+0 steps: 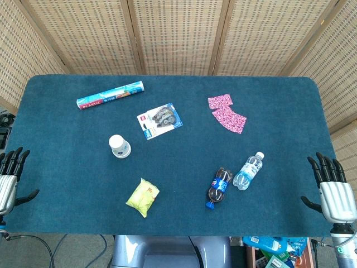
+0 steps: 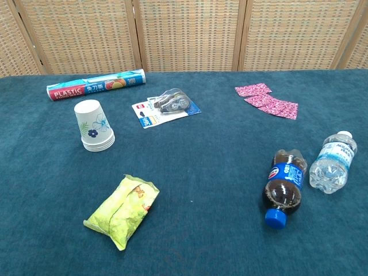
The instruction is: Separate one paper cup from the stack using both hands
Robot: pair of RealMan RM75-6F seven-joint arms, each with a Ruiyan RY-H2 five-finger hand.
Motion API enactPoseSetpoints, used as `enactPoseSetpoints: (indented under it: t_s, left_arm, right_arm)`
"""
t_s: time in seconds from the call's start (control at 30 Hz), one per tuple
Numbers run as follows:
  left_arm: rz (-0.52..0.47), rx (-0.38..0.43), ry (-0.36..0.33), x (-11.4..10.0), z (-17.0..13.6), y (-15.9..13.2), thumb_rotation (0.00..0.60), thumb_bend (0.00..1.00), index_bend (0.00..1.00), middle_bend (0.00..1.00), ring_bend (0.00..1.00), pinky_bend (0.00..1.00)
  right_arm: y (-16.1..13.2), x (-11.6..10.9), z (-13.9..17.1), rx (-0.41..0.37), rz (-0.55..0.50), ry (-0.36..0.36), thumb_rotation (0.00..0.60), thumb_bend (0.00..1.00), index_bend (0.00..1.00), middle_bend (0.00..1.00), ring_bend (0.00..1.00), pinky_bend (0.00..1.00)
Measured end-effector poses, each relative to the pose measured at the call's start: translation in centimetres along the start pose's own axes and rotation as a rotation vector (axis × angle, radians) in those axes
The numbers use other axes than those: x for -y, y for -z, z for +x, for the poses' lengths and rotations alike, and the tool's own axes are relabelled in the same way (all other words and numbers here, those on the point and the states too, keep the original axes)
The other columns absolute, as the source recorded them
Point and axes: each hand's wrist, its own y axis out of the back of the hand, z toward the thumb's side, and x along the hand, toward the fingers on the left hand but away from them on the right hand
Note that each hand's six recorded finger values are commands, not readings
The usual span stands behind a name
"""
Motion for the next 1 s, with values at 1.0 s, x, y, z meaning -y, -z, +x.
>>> enactPoseSetpoints:
  t_s: [1.0]
  left_arm:
    - [0.041, 0.343, 0.072, -0.2, 12.6, -10.7, 0.600, 0.18, 0.02, 0.10, 0.12, 0.20]
  right_arm:
    - [1.9, 0.1, -1.6, 0.051, -0.003, 0.002, 0.600, 0.00, 0.00, 0.00, 0.00, 0.00]
